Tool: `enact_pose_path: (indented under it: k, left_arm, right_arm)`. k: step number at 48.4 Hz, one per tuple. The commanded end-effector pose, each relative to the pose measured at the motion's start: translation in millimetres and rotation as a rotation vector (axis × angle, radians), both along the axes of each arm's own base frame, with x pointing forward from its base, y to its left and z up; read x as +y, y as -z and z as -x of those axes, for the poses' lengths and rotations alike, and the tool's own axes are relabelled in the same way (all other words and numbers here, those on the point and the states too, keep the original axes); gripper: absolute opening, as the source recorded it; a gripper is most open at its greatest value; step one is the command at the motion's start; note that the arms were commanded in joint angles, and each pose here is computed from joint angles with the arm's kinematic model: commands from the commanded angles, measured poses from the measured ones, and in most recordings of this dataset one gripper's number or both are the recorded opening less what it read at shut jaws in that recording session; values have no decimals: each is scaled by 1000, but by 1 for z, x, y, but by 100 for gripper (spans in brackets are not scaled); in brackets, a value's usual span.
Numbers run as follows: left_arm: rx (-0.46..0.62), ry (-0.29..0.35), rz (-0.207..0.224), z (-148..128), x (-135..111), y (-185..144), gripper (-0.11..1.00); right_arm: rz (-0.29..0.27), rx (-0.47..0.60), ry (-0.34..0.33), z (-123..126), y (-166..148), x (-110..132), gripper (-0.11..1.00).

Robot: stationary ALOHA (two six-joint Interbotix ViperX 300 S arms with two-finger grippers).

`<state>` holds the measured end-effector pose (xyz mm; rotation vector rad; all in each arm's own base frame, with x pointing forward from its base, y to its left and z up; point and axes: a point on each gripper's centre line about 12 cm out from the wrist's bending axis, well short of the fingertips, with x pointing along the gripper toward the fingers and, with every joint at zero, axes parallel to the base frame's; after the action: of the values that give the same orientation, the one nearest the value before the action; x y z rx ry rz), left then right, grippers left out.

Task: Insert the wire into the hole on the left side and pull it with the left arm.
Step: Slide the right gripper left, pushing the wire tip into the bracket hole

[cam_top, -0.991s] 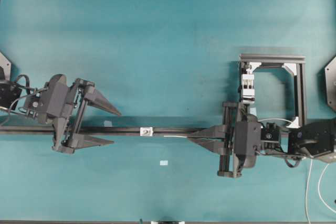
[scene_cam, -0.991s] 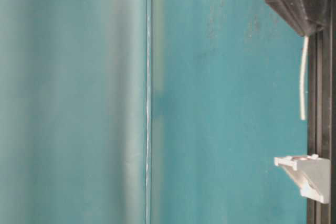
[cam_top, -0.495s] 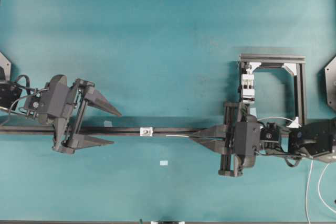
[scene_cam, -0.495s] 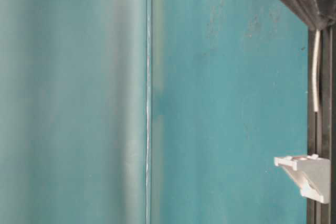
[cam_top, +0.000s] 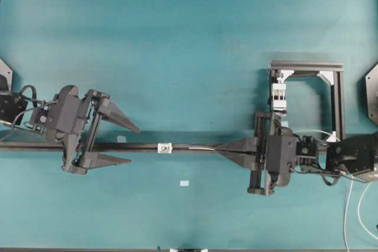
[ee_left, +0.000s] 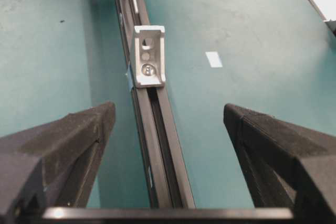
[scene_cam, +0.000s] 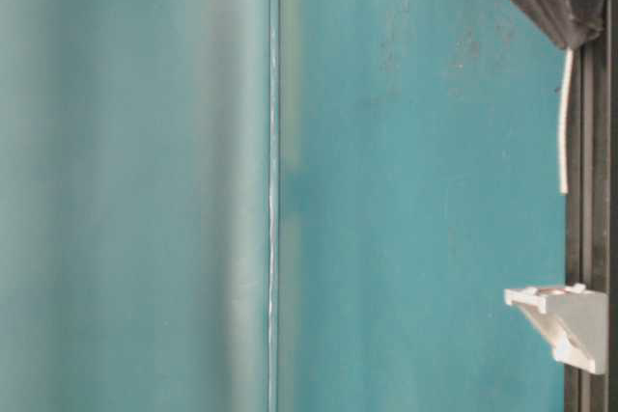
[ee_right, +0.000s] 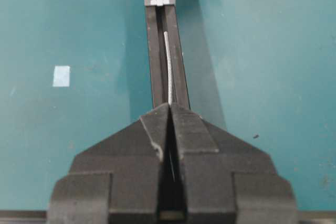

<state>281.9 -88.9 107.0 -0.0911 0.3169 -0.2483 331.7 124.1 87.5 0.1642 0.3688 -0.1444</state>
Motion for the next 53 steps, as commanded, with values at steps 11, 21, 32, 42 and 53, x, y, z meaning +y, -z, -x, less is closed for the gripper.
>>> enact_pose_path:
  k: [11, 21, 32, 42, 53]
  left_arm:
    - [-24, -1, 6, -3, 0, -6, 67]
    - [-25, -4, 6, -4, 1, -6, 66]
    - [-28, -4, 7, -4, 0, -7, 67]
    - [-28, -7, 8, -4, 1, -7, 66]
    - [-30, -10, 6, -5, 2, -7, 67]
  right_arm:
    - [-2, -25, -1, -2, -5, 2, -2]
    - [-3, -28, -1, -3, -6, 2, -2]
    - [0, -24, -3, -3, -5, 2, -2]
    - [2, -25, -4, -3, -5, 3, -2]
    - [4, -32, -11, -6, -7, 2, -2]
